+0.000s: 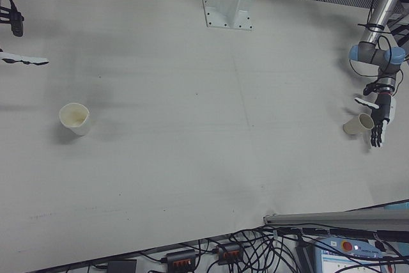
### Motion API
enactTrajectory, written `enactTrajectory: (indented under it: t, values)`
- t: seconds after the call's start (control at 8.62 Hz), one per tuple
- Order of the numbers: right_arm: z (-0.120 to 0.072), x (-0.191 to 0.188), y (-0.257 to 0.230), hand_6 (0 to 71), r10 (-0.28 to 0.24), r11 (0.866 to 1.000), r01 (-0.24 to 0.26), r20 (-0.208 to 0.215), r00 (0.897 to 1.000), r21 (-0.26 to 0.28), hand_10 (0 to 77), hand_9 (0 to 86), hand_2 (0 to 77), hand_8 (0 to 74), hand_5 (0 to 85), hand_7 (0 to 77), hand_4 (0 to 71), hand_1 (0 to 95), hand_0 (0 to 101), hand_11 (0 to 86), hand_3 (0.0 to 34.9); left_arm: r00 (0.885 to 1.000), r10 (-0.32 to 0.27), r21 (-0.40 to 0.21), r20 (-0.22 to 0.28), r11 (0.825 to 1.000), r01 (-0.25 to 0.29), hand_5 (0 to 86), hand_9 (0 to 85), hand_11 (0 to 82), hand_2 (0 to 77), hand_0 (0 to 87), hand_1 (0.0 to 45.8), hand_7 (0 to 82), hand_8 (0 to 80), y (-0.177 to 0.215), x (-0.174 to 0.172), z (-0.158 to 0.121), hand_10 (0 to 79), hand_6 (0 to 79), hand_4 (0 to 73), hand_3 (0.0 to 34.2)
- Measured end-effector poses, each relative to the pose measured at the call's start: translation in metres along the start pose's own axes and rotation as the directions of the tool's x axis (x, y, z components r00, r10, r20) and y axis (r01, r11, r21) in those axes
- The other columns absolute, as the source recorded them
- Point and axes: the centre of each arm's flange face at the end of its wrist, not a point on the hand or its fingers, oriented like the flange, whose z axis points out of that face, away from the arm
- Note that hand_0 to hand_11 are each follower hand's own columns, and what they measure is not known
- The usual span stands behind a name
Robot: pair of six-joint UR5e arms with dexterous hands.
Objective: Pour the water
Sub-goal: 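Move the left hand beside the beige paper cup, then close the left hand fingers around the beige paper cup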
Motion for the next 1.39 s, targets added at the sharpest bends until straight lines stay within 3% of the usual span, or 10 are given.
enactTrajectory:
  t: [0.12,0.35,1.16,1.28,1.39]
  values:
    - [0.000,0.000,-0.001,0.5,-0.001,1.000,0.001,0.000,1.000,0.001,0.0,0.5,0.5,0.5,0.5,0.5,0.0,20.2,58,1.1,0.4,1.000,0.002,0.001,0.002,1.000,-0.002,0.0,1.1,1.6,1.1,61.7,10.4,1.6,2.7,0.001,-0.003,0.008,0.5,0.0,7.1,5.9]
    - [0.000,0.000,-0.001,0.5,-0.003,1.000,0.003,-0.001,1.000,0.003,0.0,0.5,0.5,0.5,0.5,1.1,0.0,20.2,58,1.1,0.5,1.000,0.005,-0.001,0.005,1.000,-0.005,0.0,1.1,1.1,1.1,59.1,8.7,1.6,2.7,0.004,-0.007,0.016,0.5,0.5,6.5,5.9]
    - [-0.001,0.000,-0.005,0.5,-0.005,1.000,0.005,0.000,1.000,0.008,0.0,0.5,0.5,0.5,0.5,1.1,0.0,20.2,58,1.1,0.4,1.000,0.004,-0.005,0.009,1.000,-0.004,0.0,1.1,1.6,1.1,61.5,10.4,3.8,3.3,0.019,-0.009,0.038,0.0,0.0,9.8,3.7]
    - [-0.001,0.000,-0.005,0.5,-0.005,1.000,0.005,0.000,1.000,0.009,0.0,0.5,0.5,0.5,0.5,1.1,0.0,20.2,58,1.1,0.4,1.000,0.005,-0.005,0.011,1.000,-0.004,6.5,1.1,1.1,1.1,61.7,10.9,3.8,3.3,0.021,-0.009,0.041,0.5,0.0,11.4,1.5]
    - [-0.001,0.000,-0.005,0.5,-0.005,1.000,0.005,0.001,1.000,0.009,0.5,0.5,0.5,0.0,0.5,0.5,0.0,19.1,57,1.1,0.0,1.000,0.005,-0.003,0.011,1.000,-0.005,20.7,1.1,1.6,1.1,76.7,15.3,2.2,3.3,0.022,-0.009,0.043,0.0,0.0,23.5,1.3]
